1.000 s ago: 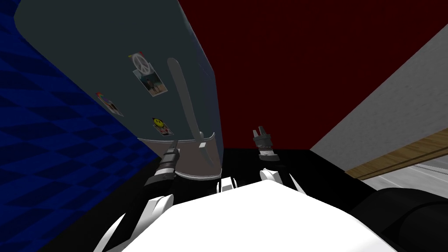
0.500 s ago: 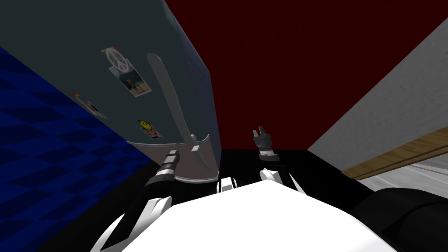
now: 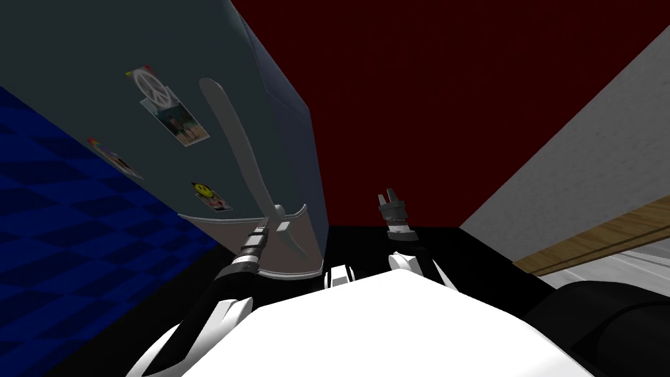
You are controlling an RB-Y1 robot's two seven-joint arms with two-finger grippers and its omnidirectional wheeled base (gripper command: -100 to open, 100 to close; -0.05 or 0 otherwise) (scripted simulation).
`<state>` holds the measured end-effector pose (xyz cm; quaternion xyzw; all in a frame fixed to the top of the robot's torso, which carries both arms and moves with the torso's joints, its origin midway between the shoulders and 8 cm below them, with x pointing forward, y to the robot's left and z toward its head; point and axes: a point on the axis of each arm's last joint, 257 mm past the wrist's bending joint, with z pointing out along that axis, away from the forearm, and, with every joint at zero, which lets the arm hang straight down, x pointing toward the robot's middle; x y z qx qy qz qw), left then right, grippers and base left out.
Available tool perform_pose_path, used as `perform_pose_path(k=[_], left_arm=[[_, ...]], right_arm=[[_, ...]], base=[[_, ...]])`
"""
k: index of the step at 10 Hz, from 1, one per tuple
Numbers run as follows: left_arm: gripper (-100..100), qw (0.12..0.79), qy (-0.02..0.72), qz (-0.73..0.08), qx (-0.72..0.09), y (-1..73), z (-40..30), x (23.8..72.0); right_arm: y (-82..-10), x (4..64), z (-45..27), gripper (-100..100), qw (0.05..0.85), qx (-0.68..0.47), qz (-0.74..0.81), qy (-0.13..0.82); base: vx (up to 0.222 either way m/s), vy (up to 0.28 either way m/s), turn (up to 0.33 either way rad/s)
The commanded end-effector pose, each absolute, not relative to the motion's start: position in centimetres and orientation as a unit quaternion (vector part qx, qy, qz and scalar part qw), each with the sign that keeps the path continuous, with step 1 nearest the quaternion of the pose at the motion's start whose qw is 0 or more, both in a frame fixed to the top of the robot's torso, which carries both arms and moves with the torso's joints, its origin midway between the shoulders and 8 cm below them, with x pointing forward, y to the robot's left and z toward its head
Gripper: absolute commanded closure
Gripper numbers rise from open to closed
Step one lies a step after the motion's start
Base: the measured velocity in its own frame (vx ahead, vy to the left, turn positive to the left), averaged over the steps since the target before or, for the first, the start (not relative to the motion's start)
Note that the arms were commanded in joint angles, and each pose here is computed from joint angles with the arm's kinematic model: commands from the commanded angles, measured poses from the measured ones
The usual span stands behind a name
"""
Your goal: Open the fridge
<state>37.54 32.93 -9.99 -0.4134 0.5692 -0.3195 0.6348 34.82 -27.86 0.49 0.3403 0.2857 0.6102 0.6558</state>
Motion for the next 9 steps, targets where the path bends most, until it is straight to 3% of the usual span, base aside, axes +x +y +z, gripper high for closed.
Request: perform_pose_path(k=[1, 4, 5, 9], left_arm=[[-100, 0.629, 0.581, -0.310, -0.413, 32.7, -10.0, 37.3], [-100, 0.631, 0.581, -0.303, -0.414, 33.2, -9.7, 36.9], [100, 0.632, 0.581, -0.302, -0.415, 33.3, -9.7, 36.9], [100, 0.622, 0.594, -0.328, -0.390, 30.9, -9.4, 37.1]], right_arm=[[-27.9, 34.8, 0.5, 0, 0.656, 0.340, 0.610, 0.286], [-27.9, 34.8, 0.5, 0, 0.656, 0.340, 0.610, 0.286], [-27.9, 34.8, 0.5, 0, 0.656, 0.340, 0.610, 0.286], [-27.9, 34.8, 0.5, 0, 0.656, 0.340, 0.610, 0.286]], base=[[0.029, -0.077, -0.016], [0.010, -0.032, 0.036], [-0.012, 0.006, 0.016], [-0.204, 0.216, -0.086]])
